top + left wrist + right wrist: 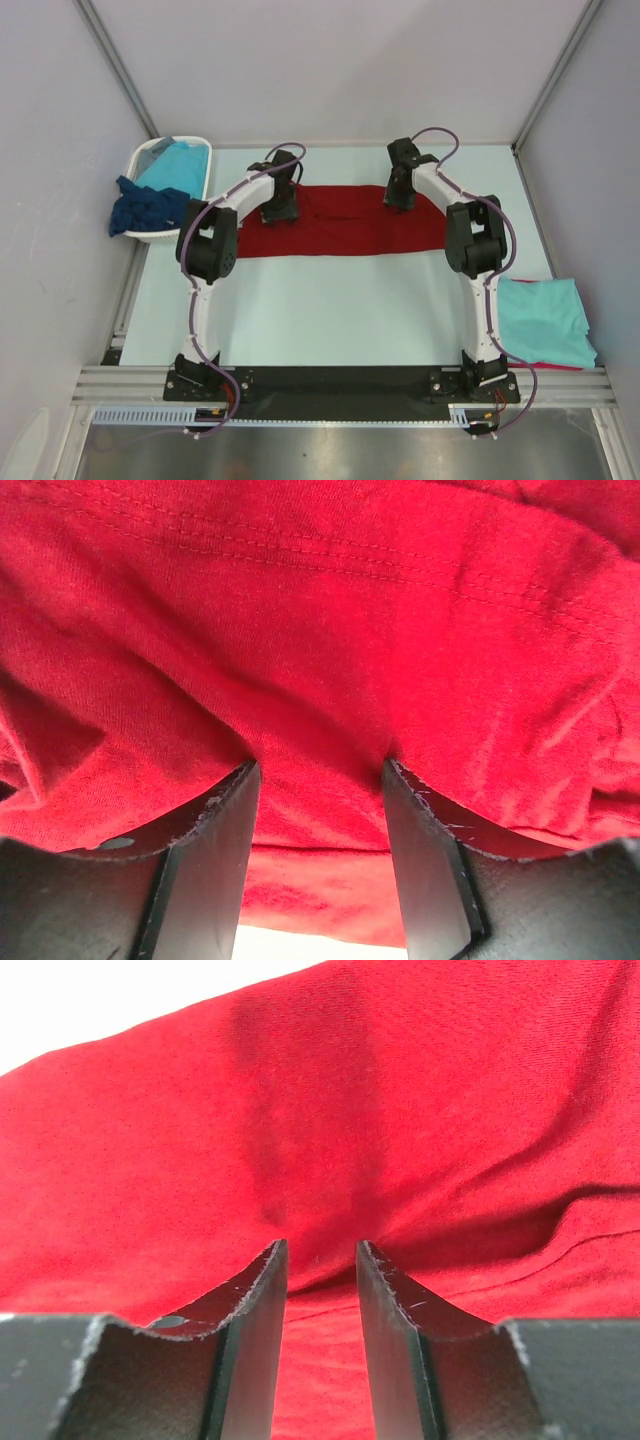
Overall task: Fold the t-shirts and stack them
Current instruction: Rotate the tshirt 90 degrees
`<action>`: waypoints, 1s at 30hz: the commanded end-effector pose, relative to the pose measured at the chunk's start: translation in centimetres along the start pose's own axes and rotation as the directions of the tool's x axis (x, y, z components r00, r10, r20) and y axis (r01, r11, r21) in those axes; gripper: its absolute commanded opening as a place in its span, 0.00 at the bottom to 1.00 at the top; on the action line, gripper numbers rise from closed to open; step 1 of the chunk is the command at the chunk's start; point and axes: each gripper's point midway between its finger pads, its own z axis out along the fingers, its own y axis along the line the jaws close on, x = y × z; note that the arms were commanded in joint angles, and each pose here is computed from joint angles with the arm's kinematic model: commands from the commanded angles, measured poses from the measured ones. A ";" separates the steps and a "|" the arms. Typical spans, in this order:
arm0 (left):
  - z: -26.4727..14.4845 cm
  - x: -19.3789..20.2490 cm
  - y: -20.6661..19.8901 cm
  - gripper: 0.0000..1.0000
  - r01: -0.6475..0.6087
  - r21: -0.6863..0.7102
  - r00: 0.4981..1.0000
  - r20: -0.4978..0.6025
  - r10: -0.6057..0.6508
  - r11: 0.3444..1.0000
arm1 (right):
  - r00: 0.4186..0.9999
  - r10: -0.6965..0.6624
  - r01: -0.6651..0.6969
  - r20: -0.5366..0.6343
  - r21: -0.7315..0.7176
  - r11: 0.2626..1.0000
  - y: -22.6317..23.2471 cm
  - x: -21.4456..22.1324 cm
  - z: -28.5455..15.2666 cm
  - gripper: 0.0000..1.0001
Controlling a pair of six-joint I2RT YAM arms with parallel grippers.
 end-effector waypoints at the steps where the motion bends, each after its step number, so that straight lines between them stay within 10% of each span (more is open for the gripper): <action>1: 0.5 0.0 -0.5 0.57 0.001 0.034 1.000 -0.024 -0.001 0.999 | 1.000 0.002 -0.002 -0.021 -0.002 1.000 -0.3 0.5 1.2 0.40; 13: 2.2 1.6 -1.0 0.54 -0.002 0.051 0.996 -0.087 0.007 0.999 | 0.995 0.000 -0.001 -0.097 -0.007 1.000 -0.3 2.5 3.2 0.48; 20: 2.6 2.5 -0.7 0.07 0.000 0.045 0.994 -0.110 0.005 0.999 | 0.988 0.014 -0.016 -0.152 -0.012 1.000 -0.2 4.2 4.2 0.06; 30: 2.1 3.8 -0.5 0.00 0.005 0.050 0.991 -0.137 0.002 0.999 | 0.969 0.063 -0.061 -0.238 0.014 0.998 -1.4 8.1 4.0 0.00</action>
